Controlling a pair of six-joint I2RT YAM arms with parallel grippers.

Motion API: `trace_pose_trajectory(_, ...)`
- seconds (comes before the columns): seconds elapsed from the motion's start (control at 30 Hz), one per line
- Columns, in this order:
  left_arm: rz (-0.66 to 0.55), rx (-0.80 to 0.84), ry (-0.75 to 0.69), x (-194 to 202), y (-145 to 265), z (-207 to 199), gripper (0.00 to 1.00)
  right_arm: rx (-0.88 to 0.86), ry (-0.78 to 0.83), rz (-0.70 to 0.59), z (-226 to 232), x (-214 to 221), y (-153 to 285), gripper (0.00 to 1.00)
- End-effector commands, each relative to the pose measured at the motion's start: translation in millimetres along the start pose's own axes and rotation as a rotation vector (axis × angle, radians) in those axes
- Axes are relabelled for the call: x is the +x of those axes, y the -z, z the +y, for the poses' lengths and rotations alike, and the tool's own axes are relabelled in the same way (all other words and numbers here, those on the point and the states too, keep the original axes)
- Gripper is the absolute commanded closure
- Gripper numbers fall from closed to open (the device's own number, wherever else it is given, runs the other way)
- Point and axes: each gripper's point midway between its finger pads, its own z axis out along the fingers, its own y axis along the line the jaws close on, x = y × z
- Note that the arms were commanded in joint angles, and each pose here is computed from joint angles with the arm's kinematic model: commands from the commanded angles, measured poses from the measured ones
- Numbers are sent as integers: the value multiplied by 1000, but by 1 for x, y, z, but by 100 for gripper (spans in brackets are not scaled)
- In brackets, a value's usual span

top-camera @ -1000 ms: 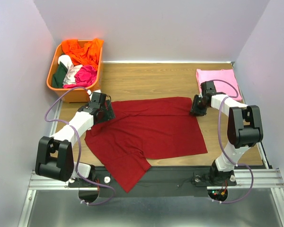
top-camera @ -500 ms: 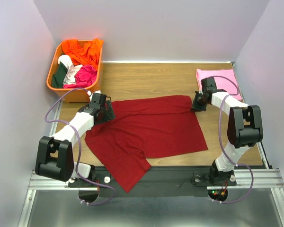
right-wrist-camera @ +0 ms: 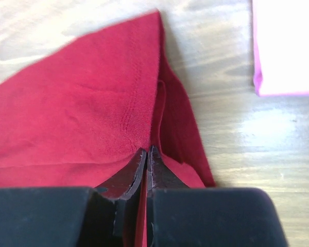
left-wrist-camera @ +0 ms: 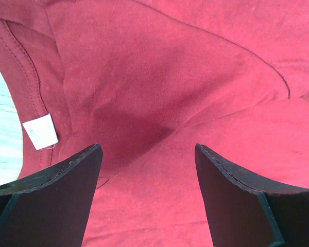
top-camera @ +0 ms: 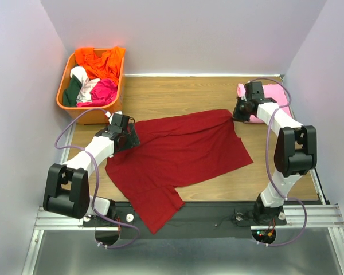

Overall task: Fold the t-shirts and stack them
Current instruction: Fold the tshirt

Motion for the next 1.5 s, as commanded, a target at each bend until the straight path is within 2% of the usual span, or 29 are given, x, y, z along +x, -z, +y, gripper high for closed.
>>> trace_pose_trajectory(0.0, -7, 6, 7, 0, -2, -3, 16, 68, 10, 35, -18, 13, -11, 94)
trace_pose_trajectory(0.13, -7, 6, 1, -1, -2, -3, 16, 110, 7, 84, -33, 29, -26, 92)
trace_pose_trajectory(0.2, -10, 4, 0, -2, -1, -3, 16, 112, 8, 90, -34, 31, -29, 78)
trace_pose_trajectory(0.23, -13, 5, 3, -3, -1, -3, 16, 110, 10, 89, -34, 30, -28, 62)
trace_pose_trajectory(0.37, -21, 16, 6, -5, 3, -5, 16, 108, 17, 43, -31, 23, -9, 45)
trace_pose_trajectory(0.43, -29, 22, 9, -8, 5, -6, 16, 120, 20, 13, -33, 25, 8, 44)
trace_pose_trajectory(0.53, -50, 44, 15, -15, 10, -11, 17, 120, 10, 3, -37, 38, 24, 50)
trace_pose_trajectory(0.67, -66, 66, 23, -20, 16, -15, 17, 102, -17, 81, -42, 77, 24, 61)
trace_pose_trajectory(0.83, -76, 78, 34, -21, 20, -16, 17, 146, -70, 176, -61, 121, 18, 66)
trace_pose_trajectory(1.03, -74, 80, 27, -17, 19, -15, 17, 198, -171, 232, -80, 161, 30, 65)
trace_pose_trajectory(1.2, -75, 57, 14, -19, 19, -11, 17, 246, -287, 271, -101, 196, 44, 56)
trace_pose_trajectory(1.47, -81, 33, 22, -25, 23, -6, 17, 294, -387, 111, -114, 162, 77, 46)
